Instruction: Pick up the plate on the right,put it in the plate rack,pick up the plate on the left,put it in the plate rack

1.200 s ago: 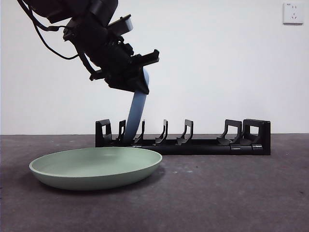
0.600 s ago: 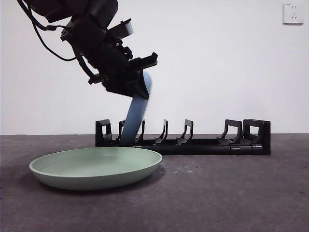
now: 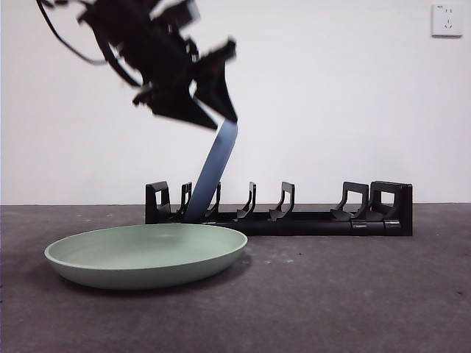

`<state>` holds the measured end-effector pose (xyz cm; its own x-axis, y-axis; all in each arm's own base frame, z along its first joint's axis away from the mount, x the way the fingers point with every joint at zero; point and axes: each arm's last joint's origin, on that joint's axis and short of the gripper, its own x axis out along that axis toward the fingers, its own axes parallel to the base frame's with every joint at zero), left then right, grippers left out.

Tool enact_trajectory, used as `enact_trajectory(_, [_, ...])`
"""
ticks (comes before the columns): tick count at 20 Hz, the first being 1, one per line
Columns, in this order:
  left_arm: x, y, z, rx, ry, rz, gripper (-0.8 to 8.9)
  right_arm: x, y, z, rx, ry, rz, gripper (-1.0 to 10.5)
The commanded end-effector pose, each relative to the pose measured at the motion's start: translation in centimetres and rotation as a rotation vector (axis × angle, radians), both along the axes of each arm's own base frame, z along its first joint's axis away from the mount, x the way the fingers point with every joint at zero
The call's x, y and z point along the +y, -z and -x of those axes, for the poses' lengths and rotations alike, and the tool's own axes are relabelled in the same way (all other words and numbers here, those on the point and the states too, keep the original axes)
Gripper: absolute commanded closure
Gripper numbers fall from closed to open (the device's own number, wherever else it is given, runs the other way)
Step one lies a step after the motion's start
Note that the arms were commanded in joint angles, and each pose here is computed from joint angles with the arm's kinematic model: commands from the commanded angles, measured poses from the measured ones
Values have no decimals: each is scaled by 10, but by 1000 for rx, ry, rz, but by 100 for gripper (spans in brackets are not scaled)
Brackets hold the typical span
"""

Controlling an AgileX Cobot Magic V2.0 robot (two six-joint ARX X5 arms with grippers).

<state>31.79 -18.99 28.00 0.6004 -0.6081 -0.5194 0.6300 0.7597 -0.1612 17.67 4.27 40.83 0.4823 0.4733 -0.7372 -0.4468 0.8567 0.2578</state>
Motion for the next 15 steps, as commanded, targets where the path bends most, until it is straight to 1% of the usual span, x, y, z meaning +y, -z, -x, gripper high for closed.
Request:
enact_trajectory(1, [6, -23, 19, -20, 33, 18, 615, 1, 2, -3, -14, -5, -2, 540])
enact_trajectory(4, [22, -57, 51, -64, 79, 4, 615, 2, 3, -9, -23, -7, -7, 540])
enact_trajectory(7, [44, -86, 89, -88, 96, -6, 615, 5, 9, -19, 15, -25, -25, 540])
enact_trajectory(10, [72, -111, 135, -135, 118, -25, 614, 10, 18, -37, 55, -56, -54, 540])
enact_trajectory(11, [79, -117, 147, -146, 120, -24, 592, 15, 22, -43, 69, -70, -55, 541])
enact_trajectory(13, [95, -126, 174, -178, 129, -27, 415, 26, 34, -58, 112, -100, -49, 540])
enact_trajectory(14, [103, -129, 188, -188, 133, -29, 350, 35, 41, -67, 137, -124, -43, 540])
enact_trajectory(15, [109, -131, 198, -198, 142, -34, 336, 44, 49, -74, 159, -141, -41, 540])
